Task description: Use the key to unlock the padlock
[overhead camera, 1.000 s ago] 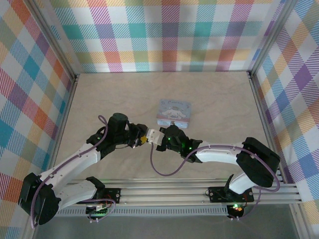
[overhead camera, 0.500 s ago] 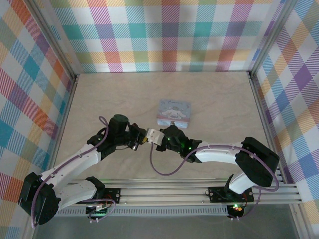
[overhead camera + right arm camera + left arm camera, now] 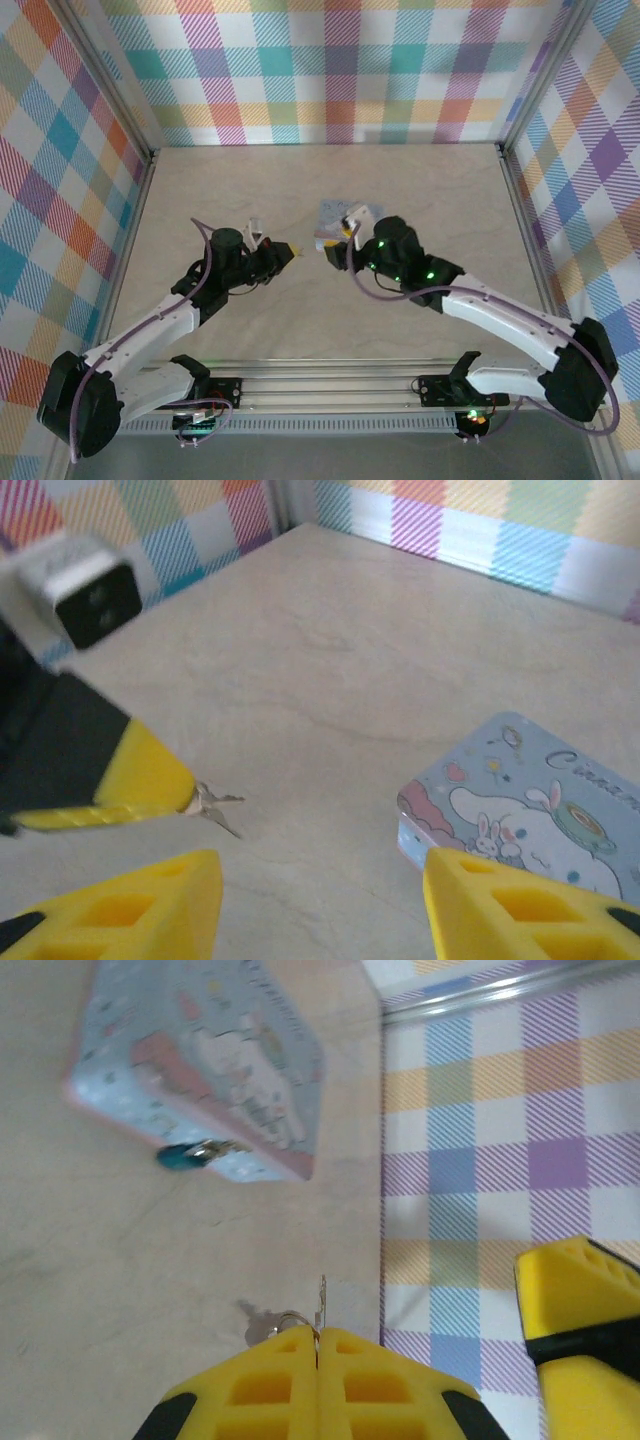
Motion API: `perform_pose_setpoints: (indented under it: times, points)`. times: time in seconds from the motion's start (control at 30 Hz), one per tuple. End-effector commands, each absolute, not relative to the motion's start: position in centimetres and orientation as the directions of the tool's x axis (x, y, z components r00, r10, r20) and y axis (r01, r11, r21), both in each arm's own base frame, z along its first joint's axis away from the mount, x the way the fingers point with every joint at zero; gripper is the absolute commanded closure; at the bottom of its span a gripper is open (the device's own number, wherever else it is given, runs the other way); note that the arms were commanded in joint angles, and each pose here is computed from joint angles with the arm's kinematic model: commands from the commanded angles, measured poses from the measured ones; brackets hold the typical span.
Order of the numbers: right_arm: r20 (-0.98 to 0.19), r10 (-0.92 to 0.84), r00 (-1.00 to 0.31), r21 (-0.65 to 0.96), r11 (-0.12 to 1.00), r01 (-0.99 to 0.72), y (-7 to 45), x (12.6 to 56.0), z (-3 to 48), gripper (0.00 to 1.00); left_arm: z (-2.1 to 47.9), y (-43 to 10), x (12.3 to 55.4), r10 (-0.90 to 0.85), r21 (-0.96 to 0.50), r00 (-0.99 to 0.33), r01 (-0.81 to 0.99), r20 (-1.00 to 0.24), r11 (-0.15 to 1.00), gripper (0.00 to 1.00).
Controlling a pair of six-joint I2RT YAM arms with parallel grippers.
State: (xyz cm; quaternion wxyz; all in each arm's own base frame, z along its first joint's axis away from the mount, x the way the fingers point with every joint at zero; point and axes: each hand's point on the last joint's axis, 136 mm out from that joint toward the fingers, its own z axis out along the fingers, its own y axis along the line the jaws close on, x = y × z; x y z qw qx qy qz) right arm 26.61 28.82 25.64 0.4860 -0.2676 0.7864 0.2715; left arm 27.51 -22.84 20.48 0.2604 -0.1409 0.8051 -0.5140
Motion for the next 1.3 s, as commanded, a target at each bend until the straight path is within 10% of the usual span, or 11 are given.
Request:
perform_pose_setpoints:
  times: [0.0,0.5,1.0,1.27]
  points:
    - [-0.74,-0.017,-0.672,0.474,0.695,-0.54,27.6,25.0,25.2,0.44,25.1,-24.3,28.1,-0.444,-0.884,-0.775,0.313,-0.45,0.348,1.0]
    - [-0.52,0.102,-0.848,0.81,0.376,-0.451,32.2,25.5,30.3,0.47,27.9,-25.5,26.7,-0.389,-0.837,-0.741,0.493,-0.547,0.239,1.0]
    - [-0.487,0.093,-0.868,0.838,0.331,-0.434,33.5,26.6,29.3,1.0,27.7,-25.5,26.1,-0.369,-0.833,-0.747,0.498,-0.553,0.24,1.0]
    - [-0.612,0.123,-0.781,0.755,0.382,-0.532,31.5,26.8,29.2,1.0,27.0,-25.0,25.0,-0.319,-0.801,-0.737,0.516,-0.596,0.304,1.0]
